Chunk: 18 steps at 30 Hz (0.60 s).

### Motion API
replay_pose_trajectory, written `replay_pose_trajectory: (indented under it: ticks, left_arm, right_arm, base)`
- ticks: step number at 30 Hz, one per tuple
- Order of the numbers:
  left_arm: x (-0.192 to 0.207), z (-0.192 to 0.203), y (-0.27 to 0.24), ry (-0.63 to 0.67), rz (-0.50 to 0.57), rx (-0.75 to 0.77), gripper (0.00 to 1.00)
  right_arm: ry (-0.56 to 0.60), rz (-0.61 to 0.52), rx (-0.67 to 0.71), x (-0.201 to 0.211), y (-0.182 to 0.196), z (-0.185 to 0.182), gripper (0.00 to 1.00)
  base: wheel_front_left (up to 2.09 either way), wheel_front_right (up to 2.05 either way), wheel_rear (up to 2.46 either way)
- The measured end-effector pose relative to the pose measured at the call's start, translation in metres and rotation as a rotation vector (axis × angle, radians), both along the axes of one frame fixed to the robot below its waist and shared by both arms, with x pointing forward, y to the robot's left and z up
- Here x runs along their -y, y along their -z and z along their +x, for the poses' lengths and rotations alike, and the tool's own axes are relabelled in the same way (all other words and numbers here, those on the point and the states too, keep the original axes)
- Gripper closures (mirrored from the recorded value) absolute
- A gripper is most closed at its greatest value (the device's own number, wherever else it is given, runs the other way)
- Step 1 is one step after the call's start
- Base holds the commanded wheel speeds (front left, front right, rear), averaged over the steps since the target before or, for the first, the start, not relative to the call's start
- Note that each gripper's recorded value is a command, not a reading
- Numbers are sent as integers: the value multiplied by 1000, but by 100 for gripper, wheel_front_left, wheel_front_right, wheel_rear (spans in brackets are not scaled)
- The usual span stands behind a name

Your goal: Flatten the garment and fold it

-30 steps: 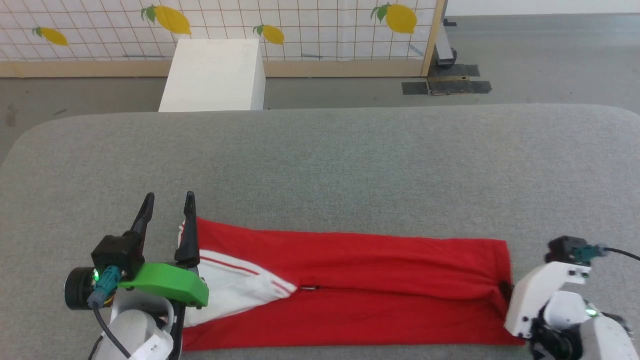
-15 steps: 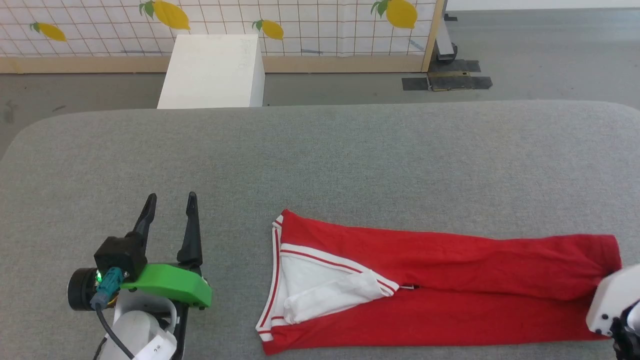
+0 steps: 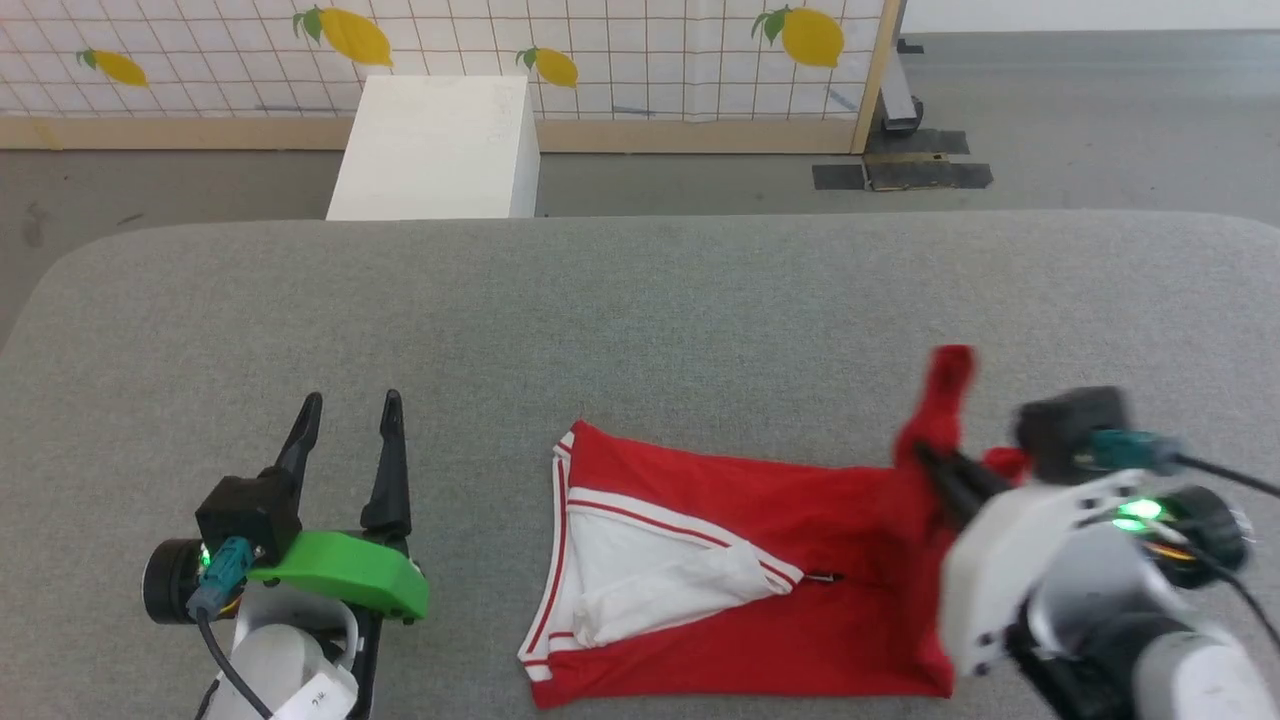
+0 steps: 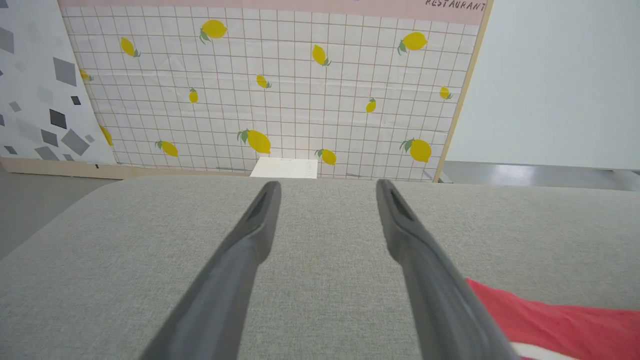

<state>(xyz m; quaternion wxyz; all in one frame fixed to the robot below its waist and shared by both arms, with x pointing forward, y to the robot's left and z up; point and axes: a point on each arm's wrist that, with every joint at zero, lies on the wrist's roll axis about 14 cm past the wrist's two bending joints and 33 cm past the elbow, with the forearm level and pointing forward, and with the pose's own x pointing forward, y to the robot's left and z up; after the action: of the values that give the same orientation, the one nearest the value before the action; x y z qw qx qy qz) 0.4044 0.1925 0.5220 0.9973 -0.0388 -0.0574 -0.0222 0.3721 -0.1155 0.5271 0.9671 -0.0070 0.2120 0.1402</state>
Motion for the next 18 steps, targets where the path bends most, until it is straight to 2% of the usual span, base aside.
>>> replay_pose_trajectory:
  ticks: [6, 8, 9, 18]
  left_arm:
    - [2, 0, 8, 8, -3, -22, 0]
    - [2, 0, 9, 9, -1, -25, 0]
    - [2, 2, 9, 4, -7, -24, 0]
    - [-11, 4, 22, -33, -5, -60, 0]
  right_arm:
    - [-233, -15, 2, -74, 1, 5, 100]
    - [-299, -20, -11, -94, 8, 6, 100]
    - [-372, -25, -34, -116, 18, 6, 100]
    - [-565, -73, -161, -169, 71, 6, 100]
  base:
    - [0, 0, 0]
    - [0, 0, 0]
    - [0, 0, 0]
    - [0, 0, 0]
